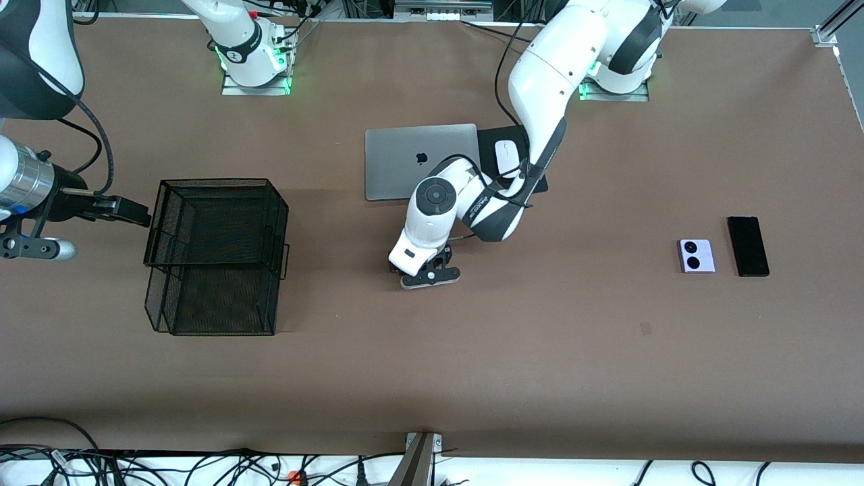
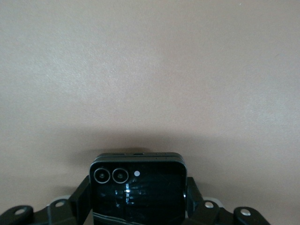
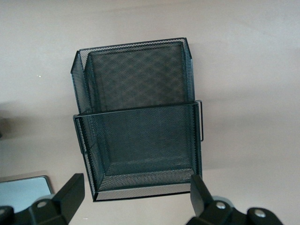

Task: Place phones with both arms
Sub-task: 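Carry the black flip phone to the table middle and set it down, then move the left gripper to the white phone while the right gripper reaches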

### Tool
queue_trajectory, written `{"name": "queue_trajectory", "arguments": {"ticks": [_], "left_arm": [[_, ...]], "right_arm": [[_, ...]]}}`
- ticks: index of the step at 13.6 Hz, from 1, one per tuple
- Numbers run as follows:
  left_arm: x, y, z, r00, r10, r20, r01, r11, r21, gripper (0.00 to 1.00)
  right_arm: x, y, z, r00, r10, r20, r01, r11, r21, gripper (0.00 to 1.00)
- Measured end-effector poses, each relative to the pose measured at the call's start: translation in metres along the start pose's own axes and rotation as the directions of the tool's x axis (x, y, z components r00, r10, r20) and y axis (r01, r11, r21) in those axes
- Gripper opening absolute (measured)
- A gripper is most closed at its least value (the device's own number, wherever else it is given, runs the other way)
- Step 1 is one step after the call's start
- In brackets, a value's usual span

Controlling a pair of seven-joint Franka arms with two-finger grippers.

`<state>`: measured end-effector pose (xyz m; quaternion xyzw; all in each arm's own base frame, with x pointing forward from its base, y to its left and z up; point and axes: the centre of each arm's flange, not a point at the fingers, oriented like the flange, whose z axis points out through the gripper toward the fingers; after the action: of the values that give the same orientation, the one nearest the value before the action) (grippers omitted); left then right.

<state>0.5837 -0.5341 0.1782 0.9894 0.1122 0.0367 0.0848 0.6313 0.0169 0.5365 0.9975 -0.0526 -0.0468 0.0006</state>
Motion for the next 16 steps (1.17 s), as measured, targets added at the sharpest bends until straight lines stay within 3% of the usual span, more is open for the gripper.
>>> {"name": "queue_trajectory", "arguments": {"ticks": [1, 3, 7, 12, 16], "left_arm": [[-0.002, 0.001, 0.001, 1.0, 0.003, -0.001, -0.003, 1.0, 0.0, 0.81], [-0.006, 0.005, 0.001, 1.0, -0.011, -0.005, 0.011, 1.0, -0.003, 0.98], [-0.002, 0.005, -0.005, 1.0, -0.032, -0.001, 0.032, 0.999, 0.017, 1.0], [0.065, -0.054, -0.064, 0.994, 0.003, 0.112, -0.025, 0.982, 0.19, 1.0], [0.118, -0.143, -0.089, 0.965, 0.066, 0.254, -0.138, 0.95, 0.278, 1.0]], "right_arm": [[0.0, 0.0, 0.0, 1.0, 0.0, 0.0, 0.0, 1.0, 0.002, 1.0], [0.0, 0.0, 0.0, 1.0, 0.0, 0.0, 0.0, 1.0, 0.002, 1.0], [0.0, 0.0, 0.0, 1.0, 0.0, 0.0, 0.0, 1.0, 0.002, 1.0], [-0.003, -0.019, 0.0, 1.0, -0.029, 0.001, 0.029, 1.0, 0.002, 1.0], [-0.01, -0.099, 0.012, 0.998, -0.064, 0.011, 0.064, 0.998, 0.0, 1.0]]}}
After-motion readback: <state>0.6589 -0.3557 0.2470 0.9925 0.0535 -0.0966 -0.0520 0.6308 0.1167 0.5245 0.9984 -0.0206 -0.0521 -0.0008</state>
